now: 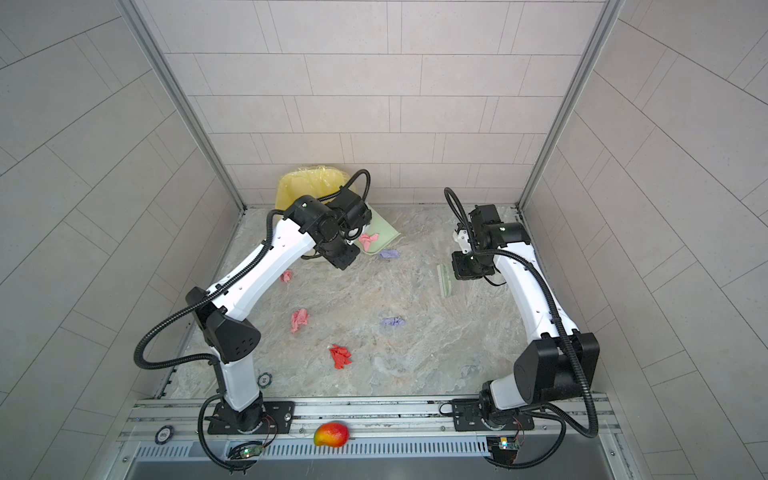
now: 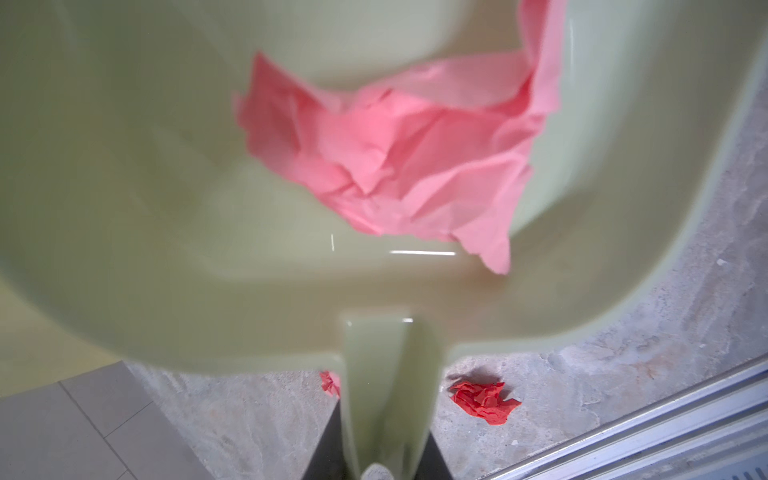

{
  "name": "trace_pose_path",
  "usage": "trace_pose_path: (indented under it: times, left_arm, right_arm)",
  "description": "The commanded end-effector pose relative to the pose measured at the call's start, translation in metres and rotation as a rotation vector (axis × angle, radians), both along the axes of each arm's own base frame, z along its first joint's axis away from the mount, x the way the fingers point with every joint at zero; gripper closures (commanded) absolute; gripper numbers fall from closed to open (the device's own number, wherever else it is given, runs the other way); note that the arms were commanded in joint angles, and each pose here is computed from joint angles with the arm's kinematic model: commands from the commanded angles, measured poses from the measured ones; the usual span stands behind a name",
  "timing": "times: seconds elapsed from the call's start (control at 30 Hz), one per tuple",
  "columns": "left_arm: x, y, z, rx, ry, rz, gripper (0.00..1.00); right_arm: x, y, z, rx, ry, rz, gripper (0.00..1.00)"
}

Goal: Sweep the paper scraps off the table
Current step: 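Lift the dustpan toward the yellow bin while the right gripper draws back, then tip the green dustpan over the yellow bin with the left gripper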

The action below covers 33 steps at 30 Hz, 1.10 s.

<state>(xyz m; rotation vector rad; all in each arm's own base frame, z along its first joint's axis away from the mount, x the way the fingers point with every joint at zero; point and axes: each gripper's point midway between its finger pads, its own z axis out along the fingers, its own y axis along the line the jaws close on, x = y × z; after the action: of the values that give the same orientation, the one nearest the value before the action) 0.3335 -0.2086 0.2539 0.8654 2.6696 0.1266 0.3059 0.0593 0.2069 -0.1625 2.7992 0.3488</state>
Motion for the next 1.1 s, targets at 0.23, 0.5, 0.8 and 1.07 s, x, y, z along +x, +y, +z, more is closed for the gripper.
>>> trace_pose_path:
  times: [0.23, 0.5, 0.8, 1.07]
  left_arm:
    - [0.028, 0.092, 0.067, 0.006, -0.210, 0.239, 1.00]
    - [0.044, 0.150, 0.084, 0.093, -0.269, 0.349, 1.00]
    - [0.075, 0.195, 0.083, 0.282, -0.296, 0.399, 1.00]
    - [0.089, 0.216, 0.089, 0.523, -0.322, 0.347, 1.00]
  right_arm:
    - [0.002, 0.004, 0.012, 0.034, -0.037, 0.019, 1.00]
    - [0.010, 0.014, 0.029, 0.087, -0.063, 0.042, 1.00]
    - [0.007, 0.020, 0.025, 0.117, -0.050, 0.058, 1.00]
    - [0.004, 0.020, 0.022, 0.120, -0.042, 0.059, 1.00]
